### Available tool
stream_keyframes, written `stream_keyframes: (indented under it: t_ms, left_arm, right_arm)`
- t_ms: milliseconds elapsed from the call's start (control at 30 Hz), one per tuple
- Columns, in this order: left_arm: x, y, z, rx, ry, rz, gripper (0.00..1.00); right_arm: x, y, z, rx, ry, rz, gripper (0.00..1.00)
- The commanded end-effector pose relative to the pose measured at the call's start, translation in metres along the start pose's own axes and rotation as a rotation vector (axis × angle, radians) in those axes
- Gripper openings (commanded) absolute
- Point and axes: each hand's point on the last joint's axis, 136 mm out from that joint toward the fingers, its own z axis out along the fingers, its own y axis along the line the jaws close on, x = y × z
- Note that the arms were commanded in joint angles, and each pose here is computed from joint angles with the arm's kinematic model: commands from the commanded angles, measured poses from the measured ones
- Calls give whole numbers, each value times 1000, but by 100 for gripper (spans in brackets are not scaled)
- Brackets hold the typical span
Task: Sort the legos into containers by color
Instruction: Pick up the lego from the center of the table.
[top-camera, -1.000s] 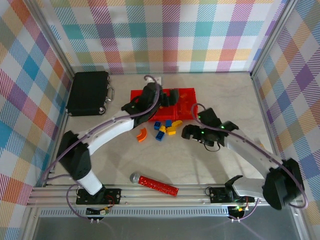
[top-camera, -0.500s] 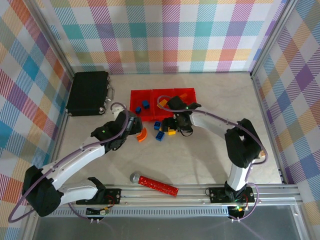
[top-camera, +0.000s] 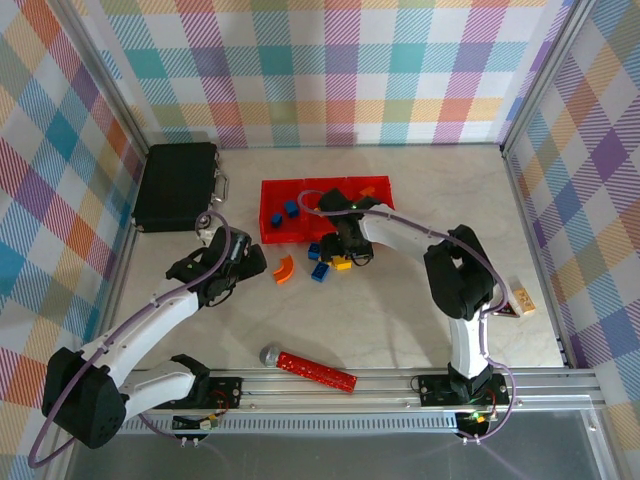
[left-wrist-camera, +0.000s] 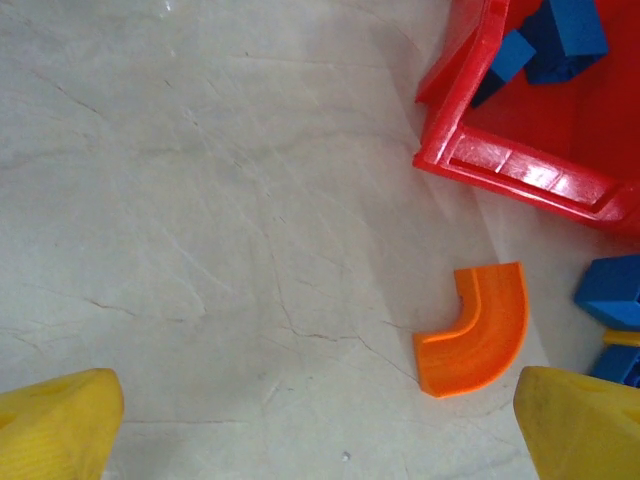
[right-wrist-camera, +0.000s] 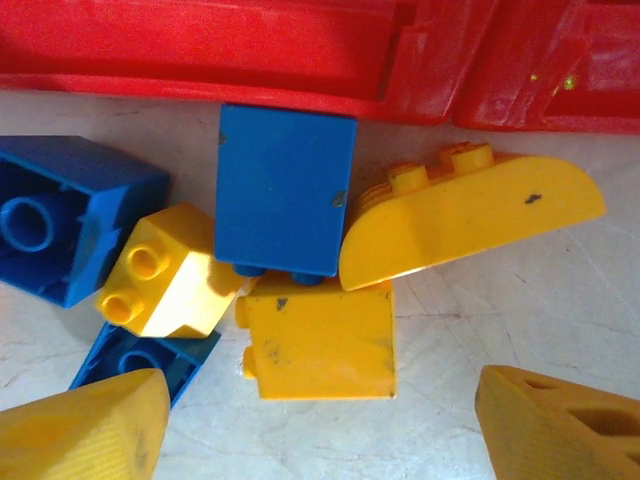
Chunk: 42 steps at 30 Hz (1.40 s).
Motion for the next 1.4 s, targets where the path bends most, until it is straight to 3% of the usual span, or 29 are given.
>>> stream_keyframes:
  t_ms: [0, 467, 667, 800, 1067, 1233, 1367]
  left_arm:
    - [1, -5, 5, 25, 26, -29, 100]
    - [1, -8, 11, 27, 40, -8, 100]
    - [2, -11, 15, 30, 47, 6, 100]
    - [3, -12, 19, 32, 50, 12, 100]
    - [2, -15, 21, 40, 52, 18, 100]
    - [-2, -18, 17, 60, 32, 15, 100]
    - [-3, -18, 13, 69, 26, 14, 100]
  right_arm:
    - [5, -7, 2, 52, 30, -30, 79]
    - [2, -1, 23, 44, 43, -58, 68]
    - [1, -1, 22, 48, 38, -84, 59]
    - [0, 0, 14, 44, 30, -100, 47]
    - [-17, 8, -44, -38, -102, -112, 42]
    - [-50, 23, -95, -102, -250, -146, 42]
    - [-80, 37, -109, -118, -306, -197, 43]
